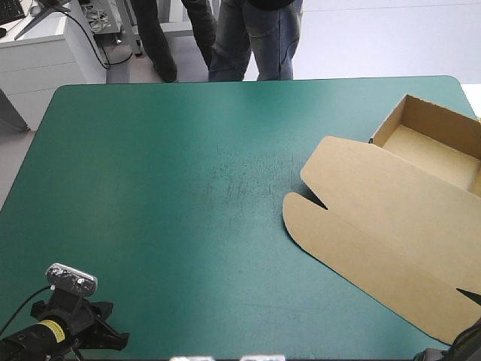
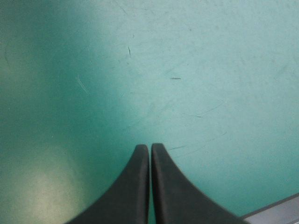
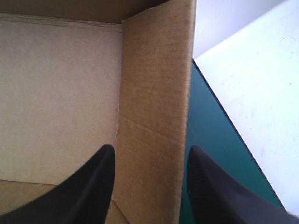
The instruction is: Fold the box
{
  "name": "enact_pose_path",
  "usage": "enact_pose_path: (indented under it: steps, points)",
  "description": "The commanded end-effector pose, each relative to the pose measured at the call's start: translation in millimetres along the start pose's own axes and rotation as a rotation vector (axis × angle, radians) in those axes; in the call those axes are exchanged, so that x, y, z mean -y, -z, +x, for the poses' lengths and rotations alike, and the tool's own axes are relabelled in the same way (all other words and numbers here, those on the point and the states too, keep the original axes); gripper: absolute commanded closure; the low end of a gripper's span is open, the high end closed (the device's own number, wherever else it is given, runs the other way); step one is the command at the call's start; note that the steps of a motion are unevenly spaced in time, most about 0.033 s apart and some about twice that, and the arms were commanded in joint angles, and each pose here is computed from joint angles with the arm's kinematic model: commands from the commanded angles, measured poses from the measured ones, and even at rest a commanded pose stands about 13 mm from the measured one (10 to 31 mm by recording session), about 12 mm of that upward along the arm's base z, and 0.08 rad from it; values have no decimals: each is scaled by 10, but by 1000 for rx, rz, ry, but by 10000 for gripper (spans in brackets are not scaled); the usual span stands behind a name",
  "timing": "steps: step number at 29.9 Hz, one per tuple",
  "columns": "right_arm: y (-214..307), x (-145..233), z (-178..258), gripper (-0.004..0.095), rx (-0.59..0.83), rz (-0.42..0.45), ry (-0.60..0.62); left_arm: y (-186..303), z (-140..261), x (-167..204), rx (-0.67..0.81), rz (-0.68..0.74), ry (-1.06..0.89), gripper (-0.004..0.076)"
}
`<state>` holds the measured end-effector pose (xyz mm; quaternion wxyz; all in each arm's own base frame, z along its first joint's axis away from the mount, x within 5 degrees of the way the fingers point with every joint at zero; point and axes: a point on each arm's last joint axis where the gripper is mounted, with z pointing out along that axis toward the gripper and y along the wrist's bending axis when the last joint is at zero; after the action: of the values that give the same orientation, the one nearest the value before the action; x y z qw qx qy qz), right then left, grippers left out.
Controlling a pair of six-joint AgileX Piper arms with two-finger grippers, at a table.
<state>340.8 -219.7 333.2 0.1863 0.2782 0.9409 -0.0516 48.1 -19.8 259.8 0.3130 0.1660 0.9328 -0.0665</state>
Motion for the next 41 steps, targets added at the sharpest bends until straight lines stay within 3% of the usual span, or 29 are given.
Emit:
enact_pose_path:
  steps: [1, 3, 5, 6, 9, 13, 20, 24, 30, 36, 41]
  points:
    - [509, -11, 35, 450, 115, -26, 54, 47, -92, 10, 56, 9, -8, 732]
    - [664, -51, 75, 455, 152, -63, 126, 47, -94, 9, 58, 9, -8, 732]
    - [835, -70, 119, 533, 192, -78, 138, 47, -94, 9, 58, 9, -8, 732]
    - [904, -71, 139, 597, 207, -78, 130, 47, -94, 9, 58, 9, -8, 732]
    - [1180, -104, 262, 933, 264, -112, 107, 47, -94, 9, 58, 9, -8, 732]
    - [1475, -241, 569, 905, 308, -252, 117, 47, -94, 9, 58, 9, -8, 732]
    - [1698, -517, 1245, 904, 299, -288, 255, 47, -94, 9, 58, 9, -8, 732]
    - [1803, -708, 1743, 905, 297, -356, 374, 47, -94, 11, 58, 11, -7, 732]
    - [1660, -790, 2396, 907, 224, -436, 510, 47, -98, 11, 62, 11, -7, 732]
    - [1305, -685, 2834, 907, 140, -436, 516, 48, -108, 15, 74, 16, -4, 732]
    - [1043, -598, 3148, 908, 153, -441, 538, 48, -109, 27, 75, 29, 4, 732]
